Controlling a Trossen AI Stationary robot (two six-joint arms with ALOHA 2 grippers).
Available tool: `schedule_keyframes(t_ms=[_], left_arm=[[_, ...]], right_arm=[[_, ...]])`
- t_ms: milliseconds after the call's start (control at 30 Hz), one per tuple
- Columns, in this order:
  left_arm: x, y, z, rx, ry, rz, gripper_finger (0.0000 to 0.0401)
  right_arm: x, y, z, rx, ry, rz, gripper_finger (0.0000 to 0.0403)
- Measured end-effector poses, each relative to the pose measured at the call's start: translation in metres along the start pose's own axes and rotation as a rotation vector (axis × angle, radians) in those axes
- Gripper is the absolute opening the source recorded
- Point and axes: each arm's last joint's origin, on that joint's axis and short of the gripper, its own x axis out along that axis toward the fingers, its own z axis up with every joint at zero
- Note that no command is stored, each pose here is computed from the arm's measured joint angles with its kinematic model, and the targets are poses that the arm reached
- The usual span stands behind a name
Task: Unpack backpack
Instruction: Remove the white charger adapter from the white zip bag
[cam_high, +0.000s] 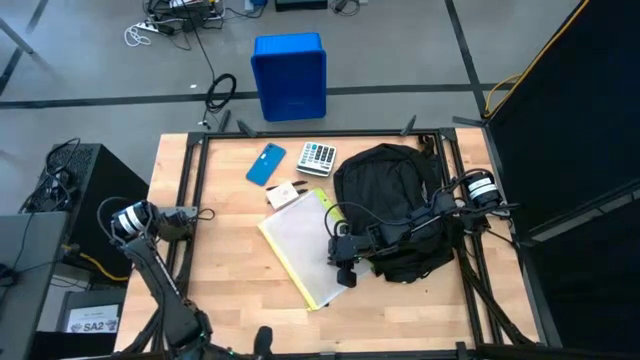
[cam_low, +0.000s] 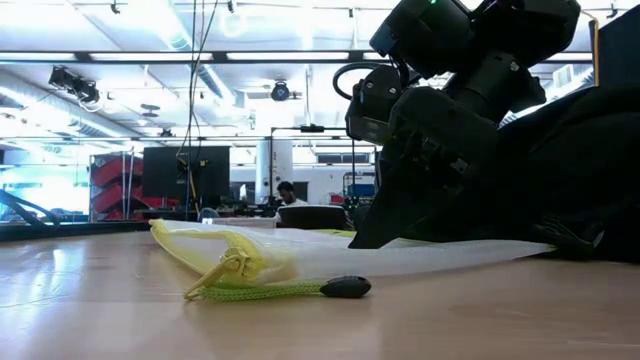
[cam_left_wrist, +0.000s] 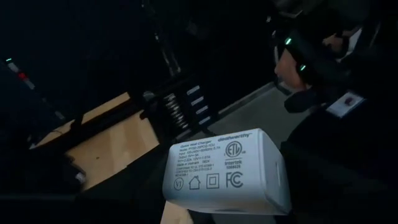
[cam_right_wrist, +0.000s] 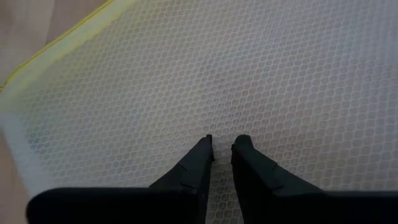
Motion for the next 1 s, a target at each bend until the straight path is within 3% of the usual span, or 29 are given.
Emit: schedule_keyframes(t_ms=[300, 533, 700, 800, 1000], left_arm=[[0.021, 0.031, -0.006, -0.046, 0.014, 0.011, 0.0235], [0.033, 0.08, -0.067, -0.191, 0.032, 0.01, 0.0235], [0.0, 0.122, -0.106, -0.262, -0.045, 0.087, 0.0235], [-0.032, 0.154, -0.136, -0.31, -0.052, 0.221, 0.0235], [-0.098, 0.217, -0.199, -0.451, -0.058, 0.674, 0.0235]], right_arm=[[0.0, 0.004, -0.001, -0.013, -0.001, 0.017, 0.0038], [0.0, 0.006, -0.002, -0.012, 0.008, 0.044, 0.0041], [0.0, 0.007, -0.002, -0.013, 0.01, 0.053, 0.0046], [0.0, 0.007, -0.002, -0.013, 0.009, 0.053, 0.0048], [0.0, 0.008, -0.001, -0.017, -0.005, 0.06, 0.0042]])
